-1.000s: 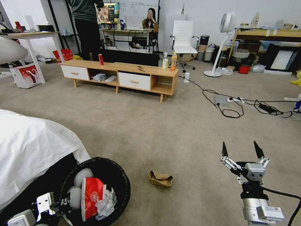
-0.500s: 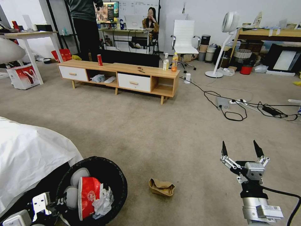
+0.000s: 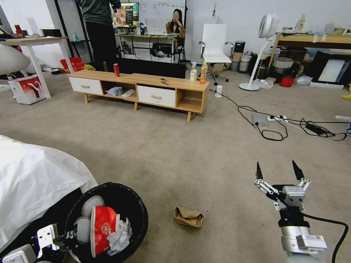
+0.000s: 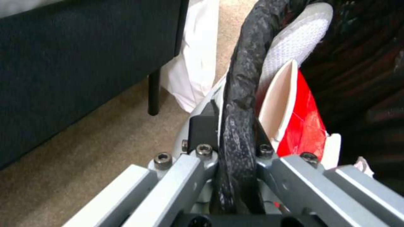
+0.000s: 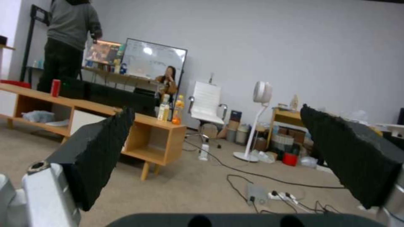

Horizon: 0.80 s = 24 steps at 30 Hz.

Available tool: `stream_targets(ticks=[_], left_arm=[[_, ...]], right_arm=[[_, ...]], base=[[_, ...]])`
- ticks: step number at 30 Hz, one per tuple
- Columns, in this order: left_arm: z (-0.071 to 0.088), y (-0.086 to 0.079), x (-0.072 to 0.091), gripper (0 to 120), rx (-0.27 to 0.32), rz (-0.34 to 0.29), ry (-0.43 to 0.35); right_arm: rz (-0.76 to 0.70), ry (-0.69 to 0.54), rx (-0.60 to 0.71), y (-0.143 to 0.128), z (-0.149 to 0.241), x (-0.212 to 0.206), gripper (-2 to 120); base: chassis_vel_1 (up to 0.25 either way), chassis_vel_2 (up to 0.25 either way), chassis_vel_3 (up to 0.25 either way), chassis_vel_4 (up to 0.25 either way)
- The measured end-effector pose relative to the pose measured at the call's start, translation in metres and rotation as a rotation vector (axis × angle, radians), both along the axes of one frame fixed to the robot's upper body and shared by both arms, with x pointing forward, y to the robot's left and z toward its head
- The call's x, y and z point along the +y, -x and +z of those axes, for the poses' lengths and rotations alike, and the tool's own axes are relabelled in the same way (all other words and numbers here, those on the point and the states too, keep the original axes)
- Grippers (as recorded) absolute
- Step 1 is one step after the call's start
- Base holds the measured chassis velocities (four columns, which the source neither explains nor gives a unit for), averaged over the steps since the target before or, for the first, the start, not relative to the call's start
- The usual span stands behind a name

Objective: Pick up the trash bin and place the garbage on the floor into it.

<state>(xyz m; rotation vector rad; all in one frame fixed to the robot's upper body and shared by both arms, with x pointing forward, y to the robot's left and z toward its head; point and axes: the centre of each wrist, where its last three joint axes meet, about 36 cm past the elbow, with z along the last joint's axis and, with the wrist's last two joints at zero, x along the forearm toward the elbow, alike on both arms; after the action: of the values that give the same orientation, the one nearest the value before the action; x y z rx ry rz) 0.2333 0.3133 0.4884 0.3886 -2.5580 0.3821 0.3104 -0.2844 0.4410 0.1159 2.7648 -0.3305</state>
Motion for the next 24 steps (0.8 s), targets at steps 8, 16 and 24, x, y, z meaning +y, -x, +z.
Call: stream_targets(ticks=[8, 16, 24], left_arm=[[0.000, 0.001, 0.002, 3, 0.001, 0.004, -0.002], [0.004, 0.005, 0.006, 3, -0.004, 0.014, -0.008], [0.005, 0.006, 0.006, 3, -0.003, 0.017, -0.007]], right_arm=[[0.030, -0.022, 0.019, -0.008, 0.004, 0.003, 100], [0.194, -0.188, 0.275, -0.041, 0.055, 0.024, 100], [0.350, -0.350, 0.627, -0.058, 0.112, 0.046, 100]], base=[[0.000, 0.000, 0.000, 0.000], [0.000, 0.000, 0.000, 0.000], [0.000, 0.000, 0.000, 0.000]])
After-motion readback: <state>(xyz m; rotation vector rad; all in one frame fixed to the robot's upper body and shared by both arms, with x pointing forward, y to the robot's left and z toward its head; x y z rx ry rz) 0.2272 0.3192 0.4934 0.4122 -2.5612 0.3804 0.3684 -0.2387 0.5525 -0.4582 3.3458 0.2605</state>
